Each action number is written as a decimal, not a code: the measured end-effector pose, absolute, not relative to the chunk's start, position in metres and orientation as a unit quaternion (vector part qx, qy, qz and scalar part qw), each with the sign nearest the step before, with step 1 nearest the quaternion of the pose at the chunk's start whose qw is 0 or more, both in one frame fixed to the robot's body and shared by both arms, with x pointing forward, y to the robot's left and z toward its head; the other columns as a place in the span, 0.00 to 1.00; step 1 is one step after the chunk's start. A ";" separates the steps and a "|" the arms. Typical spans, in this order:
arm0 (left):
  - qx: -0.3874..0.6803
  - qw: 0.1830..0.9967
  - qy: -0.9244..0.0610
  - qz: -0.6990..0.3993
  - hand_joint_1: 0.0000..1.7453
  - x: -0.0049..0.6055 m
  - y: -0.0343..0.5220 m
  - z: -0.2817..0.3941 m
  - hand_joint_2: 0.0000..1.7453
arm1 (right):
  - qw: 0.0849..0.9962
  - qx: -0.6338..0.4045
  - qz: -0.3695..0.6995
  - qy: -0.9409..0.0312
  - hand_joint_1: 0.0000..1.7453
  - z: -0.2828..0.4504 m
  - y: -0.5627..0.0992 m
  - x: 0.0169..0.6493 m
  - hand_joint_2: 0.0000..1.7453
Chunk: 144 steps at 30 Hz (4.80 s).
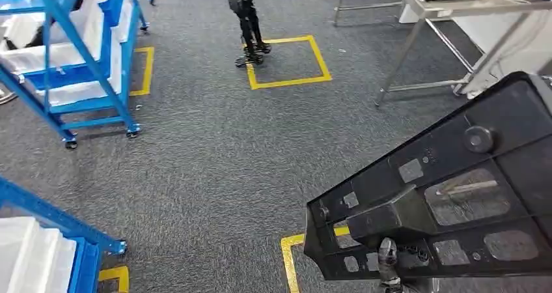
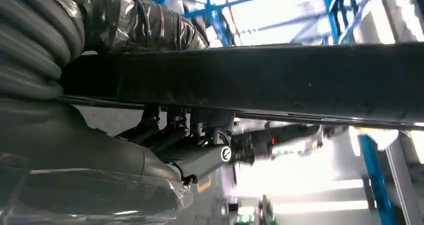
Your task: Take the parts from the cabinet and place them on the table.
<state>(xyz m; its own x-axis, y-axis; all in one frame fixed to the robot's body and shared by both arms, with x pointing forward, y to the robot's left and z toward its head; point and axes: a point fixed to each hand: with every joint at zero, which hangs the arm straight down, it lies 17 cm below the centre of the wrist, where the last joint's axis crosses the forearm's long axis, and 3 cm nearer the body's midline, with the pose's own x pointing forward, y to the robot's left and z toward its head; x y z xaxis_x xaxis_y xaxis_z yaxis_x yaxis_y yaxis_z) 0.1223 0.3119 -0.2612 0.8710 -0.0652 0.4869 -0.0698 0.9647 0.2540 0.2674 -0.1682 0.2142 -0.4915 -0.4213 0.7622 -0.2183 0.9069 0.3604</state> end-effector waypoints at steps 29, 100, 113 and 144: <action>0.117 0.957 -0.265 0.004 0.00 0.129 0.293 -0.259 1.00 | 0.478 0.173 -0.098 -0.855 1.00 0.209 -0.162 0.269 1.00; 0.099 0.957 -0.272 0.007 0.00 0.131 0.281 -0.258 1.00 | 0.504 0.135 -0.086 -0.849 1.00 0.195 -0.158 0.263 1.00; 0.105 0.960 -0.260 -0.002 0.00 0.119 0.289 -0.261 1.00 | 0.507 0.131 -0.083 -0.848 1.00 0.194 -0.153 0.262 1.00; 0.109 0.961 -0.254 -0.005 0.00 0.116 0.294 -0.263 1.00 | 0.540 0.105 -0.065 -0.833 1.00 0.166 -0.145 0.258 1.00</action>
